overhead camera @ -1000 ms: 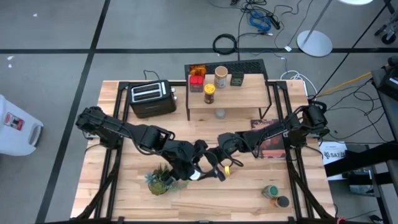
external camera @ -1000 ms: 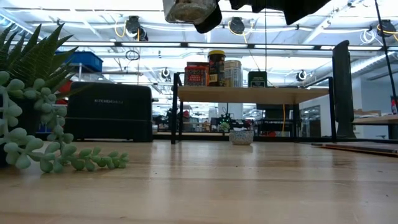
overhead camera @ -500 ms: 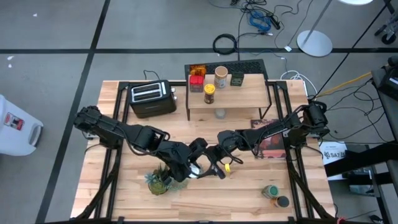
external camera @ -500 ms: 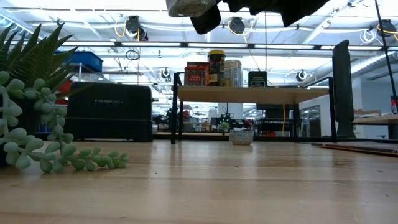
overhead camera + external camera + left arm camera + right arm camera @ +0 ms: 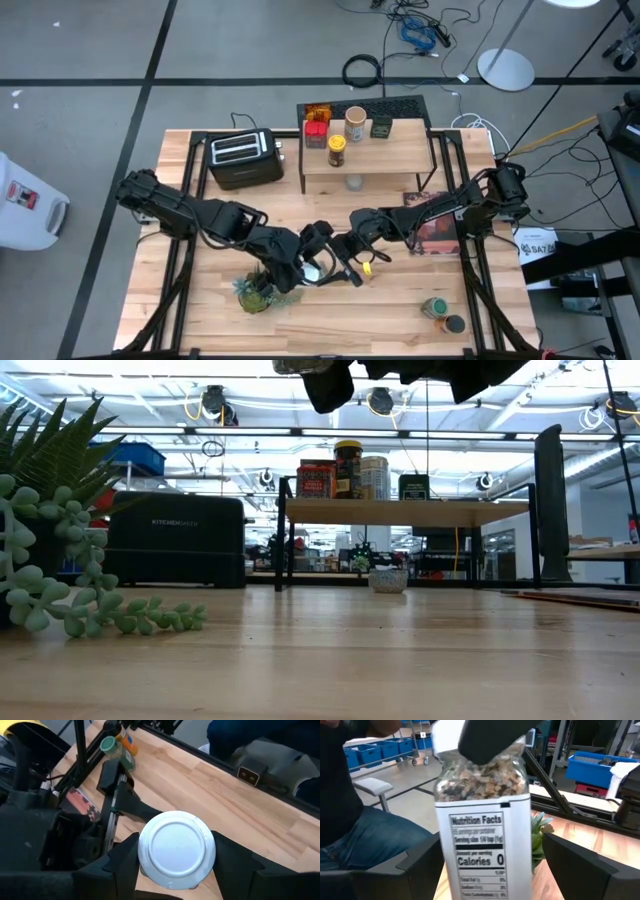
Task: Shelf spices
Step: Put the white seasoning bottle on the shelf
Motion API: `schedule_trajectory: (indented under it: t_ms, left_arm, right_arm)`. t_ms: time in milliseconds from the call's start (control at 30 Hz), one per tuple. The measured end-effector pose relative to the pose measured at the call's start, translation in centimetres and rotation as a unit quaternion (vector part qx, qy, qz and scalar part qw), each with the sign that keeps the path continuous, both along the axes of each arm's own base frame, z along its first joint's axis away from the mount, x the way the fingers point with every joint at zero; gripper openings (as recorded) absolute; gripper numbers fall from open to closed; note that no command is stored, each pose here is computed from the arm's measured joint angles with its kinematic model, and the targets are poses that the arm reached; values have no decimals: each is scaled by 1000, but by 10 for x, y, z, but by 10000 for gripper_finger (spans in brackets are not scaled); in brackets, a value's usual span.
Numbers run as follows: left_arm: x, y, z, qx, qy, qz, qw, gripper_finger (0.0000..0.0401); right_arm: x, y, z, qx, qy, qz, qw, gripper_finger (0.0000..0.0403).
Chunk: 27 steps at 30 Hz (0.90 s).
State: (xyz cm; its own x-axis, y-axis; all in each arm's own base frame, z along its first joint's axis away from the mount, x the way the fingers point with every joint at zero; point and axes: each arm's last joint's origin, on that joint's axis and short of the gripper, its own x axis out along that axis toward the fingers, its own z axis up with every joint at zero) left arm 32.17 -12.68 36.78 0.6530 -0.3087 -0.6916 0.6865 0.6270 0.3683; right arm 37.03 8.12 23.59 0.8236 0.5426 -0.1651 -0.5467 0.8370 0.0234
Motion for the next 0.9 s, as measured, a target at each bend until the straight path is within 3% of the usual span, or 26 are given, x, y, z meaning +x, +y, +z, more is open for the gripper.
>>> schedule_trajectory:
  t_ms: [333,667,900]
  left_arm:
    - [-4,0,22,-11,-28,-1,1000,210]
    - [-5,0,20,-18,-14,6,1000,210]
    - [-3,0,18,-31,-12,10,999,210]
  right_arm:
    - [0,-1,-1,-4,5,1,1000,310]
    - [0,0,1,-4,-8,18,1000,233]
    - [-1,3,2,-2,-18,32,999,209]
